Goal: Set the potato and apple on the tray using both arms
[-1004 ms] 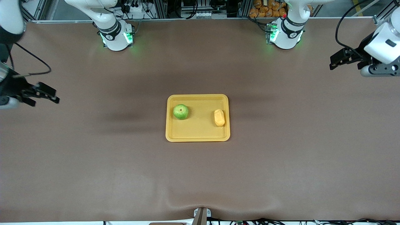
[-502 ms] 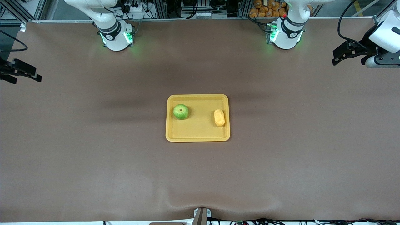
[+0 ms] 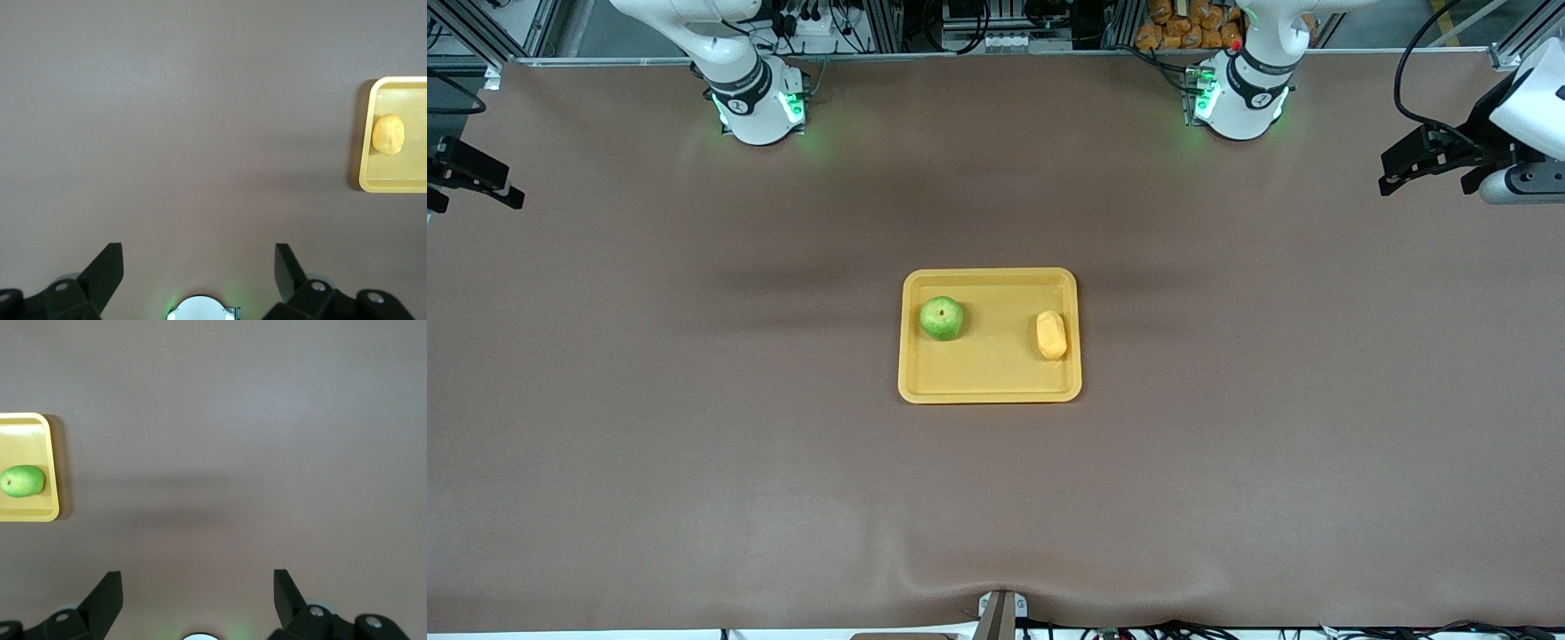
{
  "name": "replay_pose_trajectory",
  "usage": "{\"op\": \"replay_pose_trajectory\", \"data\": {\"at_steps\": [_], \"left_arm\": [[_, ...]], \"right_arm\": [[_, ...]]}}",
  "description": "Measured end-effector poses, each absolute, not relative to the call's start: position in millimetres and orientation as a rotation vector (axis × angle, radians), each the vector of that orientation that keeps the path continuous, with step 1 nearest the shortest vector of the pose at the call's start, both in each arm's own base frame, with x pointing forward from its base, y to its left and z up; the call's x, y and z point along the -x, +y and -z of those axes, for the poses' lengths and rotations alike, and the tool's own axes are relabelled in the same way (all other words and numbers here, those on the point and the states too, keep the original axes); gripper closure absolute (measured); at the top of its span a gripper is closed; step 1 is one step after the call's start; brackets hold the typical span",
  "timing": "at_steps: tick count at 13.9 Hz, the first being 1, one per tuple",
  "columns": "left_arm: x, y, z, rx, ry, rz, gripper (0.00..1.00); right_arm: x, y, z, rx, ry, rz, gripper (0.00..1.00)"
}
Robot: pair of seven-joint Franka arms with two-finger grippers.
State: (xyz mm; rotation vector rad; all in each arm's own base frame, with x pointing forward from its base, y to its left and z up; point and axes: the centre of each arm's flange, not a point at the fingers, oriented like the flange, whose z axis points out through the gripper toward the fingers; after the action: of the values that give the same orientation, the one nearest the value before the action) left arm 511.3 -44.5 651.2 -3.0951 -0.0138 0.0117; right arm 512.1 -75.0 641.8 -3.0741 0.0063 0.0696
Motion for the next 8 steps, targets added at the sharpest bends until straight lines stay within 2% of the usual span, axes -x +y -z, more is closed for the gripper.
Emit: {"op": "replay_pose_trajectory", "data": {"at_steps": [8], "left_arm": [[-513.6, -45.5, -649.4, 3.095, -0.048, -0.016, 0.0]], "right_arm": [[-512.7, -76.2, -641.8, 3.078, 0.035, -0.066, 0.0]]}}
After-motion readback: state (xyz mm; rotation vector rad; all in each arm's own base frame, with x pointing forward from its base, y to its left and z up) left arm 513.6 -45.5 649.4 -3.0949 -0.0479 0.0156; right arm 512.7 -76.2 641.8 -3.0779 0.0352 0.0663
